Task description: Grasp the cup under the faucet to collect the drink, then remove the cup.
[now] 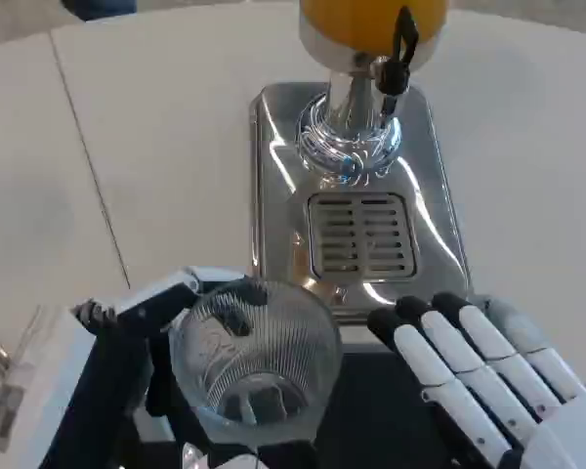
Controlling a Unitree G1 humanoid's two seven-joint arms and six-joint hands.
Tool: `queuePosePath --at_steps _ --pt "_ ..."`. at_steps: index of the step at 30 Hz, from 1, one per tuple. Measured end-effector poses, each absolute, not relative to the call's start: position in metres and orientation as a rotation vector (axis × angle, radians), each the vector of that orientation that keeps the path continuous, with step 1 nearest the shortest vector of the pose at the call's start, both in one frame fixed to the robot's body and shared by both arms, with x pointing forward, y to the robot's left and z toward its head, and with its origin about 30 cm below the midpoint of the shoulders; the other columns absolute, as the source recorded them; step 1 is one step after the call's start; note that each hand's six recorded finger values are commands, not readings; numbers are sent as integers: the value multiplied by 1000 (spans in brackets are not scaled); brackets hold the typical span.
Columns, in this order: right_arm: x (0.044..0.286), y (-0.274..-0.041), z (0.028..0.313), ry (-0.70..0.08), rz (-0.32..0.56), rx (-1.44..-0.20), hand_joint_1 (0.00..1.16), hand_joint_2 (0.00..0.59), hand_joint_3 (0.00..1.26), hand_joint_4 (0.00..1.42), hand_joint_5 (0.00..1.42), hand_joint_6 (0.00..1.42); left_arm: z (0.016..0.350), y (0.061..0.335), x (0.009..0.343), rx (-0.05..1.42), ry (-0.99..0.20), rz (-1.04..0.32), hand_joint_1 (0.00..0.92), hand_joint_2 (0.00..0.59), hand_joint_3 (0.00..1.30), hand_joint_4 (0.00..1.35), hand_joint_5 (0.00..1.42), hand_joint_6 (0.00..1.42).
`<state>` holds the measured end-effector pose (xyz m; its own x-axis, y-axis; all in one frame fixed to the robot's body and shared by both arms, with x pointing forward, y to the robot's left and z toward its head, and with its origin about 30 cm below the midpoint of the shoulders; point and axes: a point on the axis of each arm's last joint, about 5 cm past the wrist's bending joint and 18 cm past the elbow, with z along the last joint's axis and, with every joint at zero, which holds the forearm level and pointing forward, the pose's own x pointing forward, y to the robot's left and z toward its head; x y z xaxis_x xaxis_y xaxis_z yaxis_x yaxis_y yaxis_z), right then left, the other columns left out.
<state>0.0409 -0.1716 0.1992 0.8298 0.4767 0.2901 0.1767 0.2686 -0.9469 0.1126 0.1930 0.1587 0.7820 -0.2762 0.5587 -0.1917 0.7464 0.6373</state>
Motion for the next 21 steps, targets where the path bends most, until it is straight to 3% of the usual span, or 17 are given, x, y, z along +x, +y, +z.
queuePosePath --at_steps 16,21 --pt "45 -171 201 -573 212 -1300 134 528 0 0 0 0 158 191 115 718 -659 -28 822 0 1065 1048 1294 1424" --pt "44 -172 203 -557 175 -1299 137 528 0 0 0 0 157 187 126 703 -648 2 822 0 1065 1048 1294 1424"
